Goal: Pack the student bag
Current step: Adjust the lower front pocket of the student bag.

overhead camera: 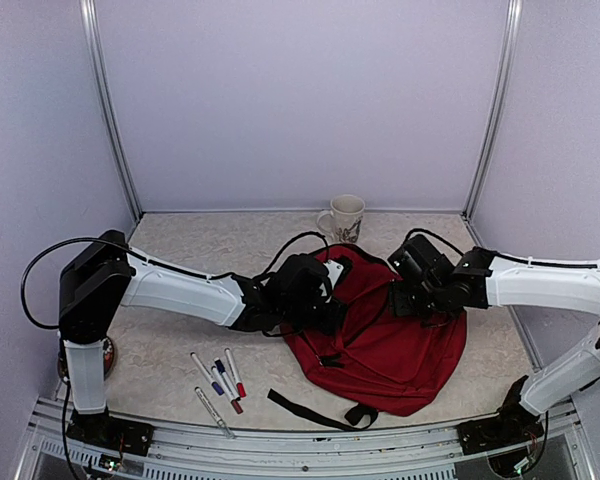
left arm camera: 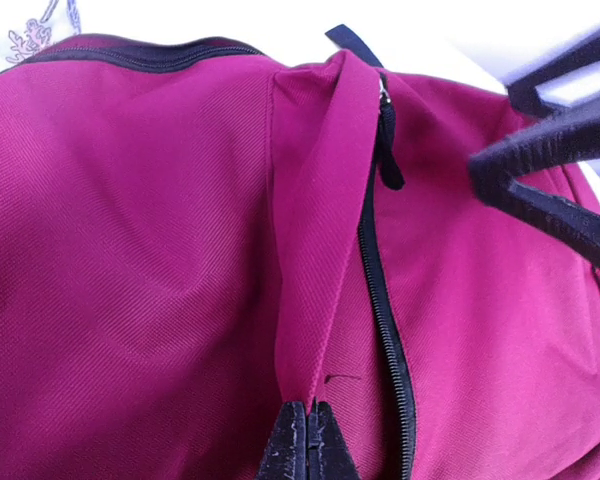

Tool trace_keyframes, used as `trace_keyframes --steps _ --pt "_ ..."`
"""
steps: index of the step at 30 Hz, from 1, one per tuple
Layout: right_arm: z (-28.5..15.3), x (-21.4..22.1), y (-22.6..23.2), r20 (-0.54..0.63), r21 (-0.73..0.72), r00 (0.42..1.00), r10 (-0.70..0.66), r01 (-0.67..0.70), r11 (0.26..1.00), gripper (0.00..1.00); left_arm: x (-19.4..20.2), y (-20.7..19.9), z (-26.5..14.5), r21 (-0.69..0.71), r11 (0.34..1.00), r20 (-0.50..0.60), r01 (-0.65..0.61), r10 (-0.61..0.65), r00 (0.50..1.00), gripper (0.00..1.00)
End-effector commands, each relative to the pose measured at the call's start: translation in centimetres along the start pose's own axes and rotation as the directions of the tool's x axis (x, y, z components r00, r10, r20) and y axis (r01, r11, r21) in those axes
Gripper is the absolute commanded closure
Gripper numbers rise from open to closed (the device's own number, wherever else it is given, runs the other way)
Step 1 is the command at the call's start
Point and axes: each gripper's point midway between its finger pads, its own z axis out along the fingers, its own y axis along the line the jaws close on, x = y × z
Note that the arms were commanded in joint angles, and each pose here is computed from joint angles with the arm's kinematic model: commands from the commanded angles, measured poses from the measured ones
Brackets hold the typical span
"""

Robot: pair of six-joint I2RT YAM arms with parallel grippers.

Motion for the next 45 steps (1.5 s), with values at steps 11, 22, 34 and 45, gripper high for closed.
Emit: trace_keyframes --steps 11,22,34,45 --pt "4.6 -3.8 0.0 0.119 0.112 0.99 0.073 -0.086 0.99 0.29 -5.7 -1.7 -2.4 0.071 0.996 0.131 0.051 -0.06 0.99 1.0" --pt "8.9 -5.0 -2.7 0.125 0.149 0.979 0.16 -0.178 0.973 0.15 -5.6 -2.5 -2.7 0.084 0.996 0.144 0.03 -0.042 0.989 1.0" --pt "5.6 -5.3 -5.6 0.134 0.21 0.983 0.124 -0.151 0.966 0.84 -4.6 -1.8 -2.2 0.059 0.998 0.122 0.025 -0.032 0.992 1.0" --pt "-2.6 -7.7 3.2 0.249 -0.41 0.944 -0.216 0.305 0.86 1.0 -4.7 1.0 -3.1 -0.023 0.999 0.124 0.044 -0.041 0.991 1.0"
